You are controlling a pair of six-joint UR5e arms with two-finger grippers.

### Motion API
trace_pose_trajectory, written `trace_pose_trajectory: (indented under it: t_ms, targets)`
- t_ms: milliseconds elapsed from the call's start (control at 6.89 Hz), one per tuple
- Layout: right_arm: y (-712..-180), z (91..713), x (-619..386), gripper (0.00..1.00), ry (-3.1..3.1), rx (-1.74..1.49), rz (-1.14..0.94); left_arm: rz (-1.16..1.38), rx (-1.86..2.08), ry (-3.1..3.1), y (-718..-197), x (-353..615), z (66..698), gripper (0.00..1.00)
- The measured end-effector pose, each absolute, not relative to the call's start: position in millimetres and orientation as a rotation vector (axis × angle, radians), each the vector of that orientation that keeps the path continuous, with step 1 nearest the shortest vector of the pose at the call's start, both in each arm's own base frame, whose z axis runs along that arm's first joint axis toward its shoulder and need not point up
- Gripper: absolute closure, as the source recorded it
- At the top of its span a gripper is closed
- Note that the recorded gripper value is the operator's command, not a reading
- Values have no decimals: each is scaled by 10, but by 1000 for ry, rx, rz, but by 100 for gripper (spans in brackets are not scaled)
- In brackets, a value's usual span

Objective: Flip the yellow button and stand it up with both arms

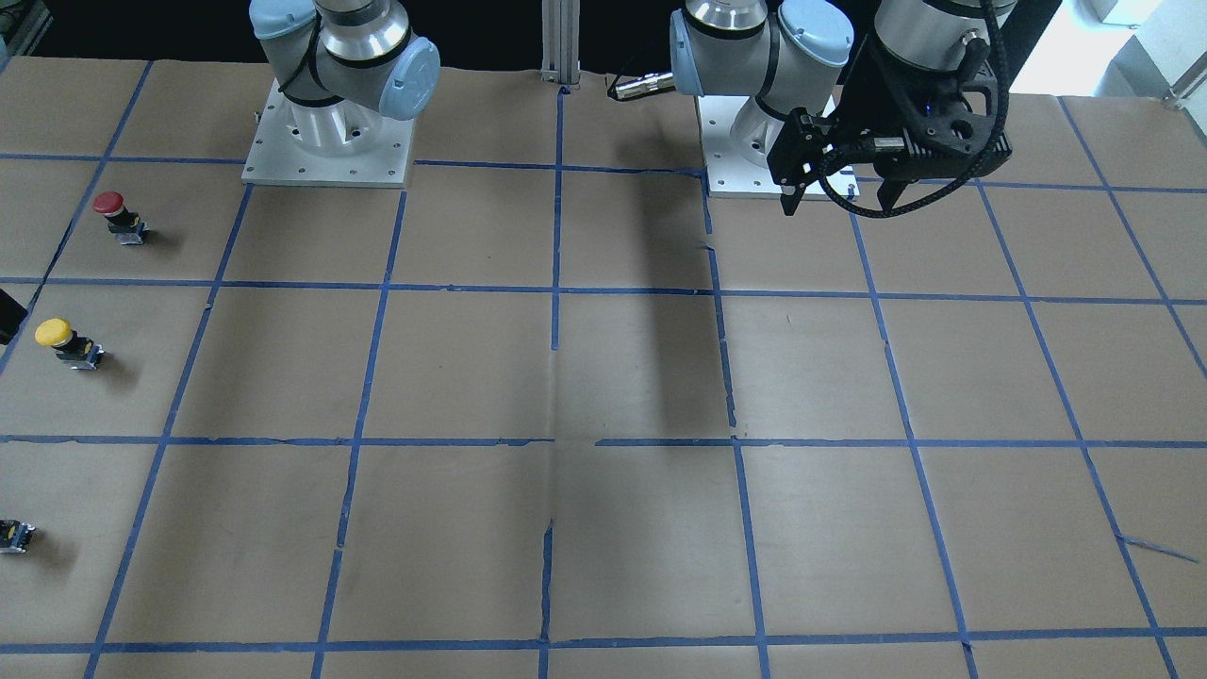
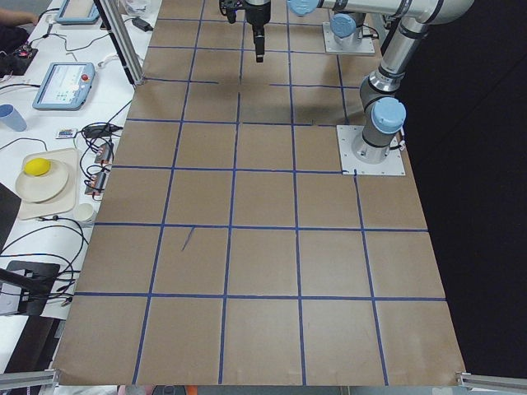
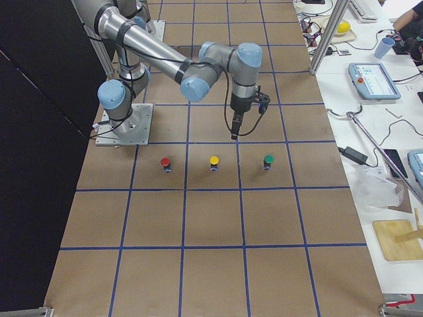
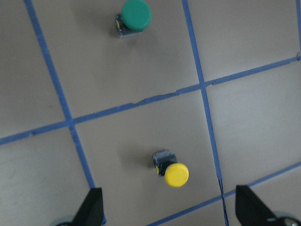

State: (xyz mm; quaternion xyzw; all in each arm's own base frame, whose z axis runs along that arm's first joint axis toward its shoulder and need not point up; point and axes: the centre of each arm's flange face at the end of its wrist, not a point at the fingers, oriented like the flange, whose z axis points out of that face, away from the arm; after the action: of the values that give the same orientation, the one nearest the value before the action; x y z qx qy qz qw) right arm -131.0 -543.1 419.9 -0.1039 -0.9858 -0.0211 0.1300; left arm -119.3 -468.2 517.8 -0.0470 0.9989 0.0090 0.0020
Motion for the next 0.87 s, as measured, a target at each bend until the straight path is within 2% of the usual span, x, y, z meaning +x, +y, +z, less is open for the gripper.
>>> trace_pose_trajectory:
  t_ms: [435,870]
  targets:
    - [-5398,5042,19,0,-3038,-118,-121,29,-147,3131,-4678,-1190,5177,0]
    - [-5194,5202,892,0,-3224,-21,-117,29,-147,3130,-4678,-1189,5178,0]
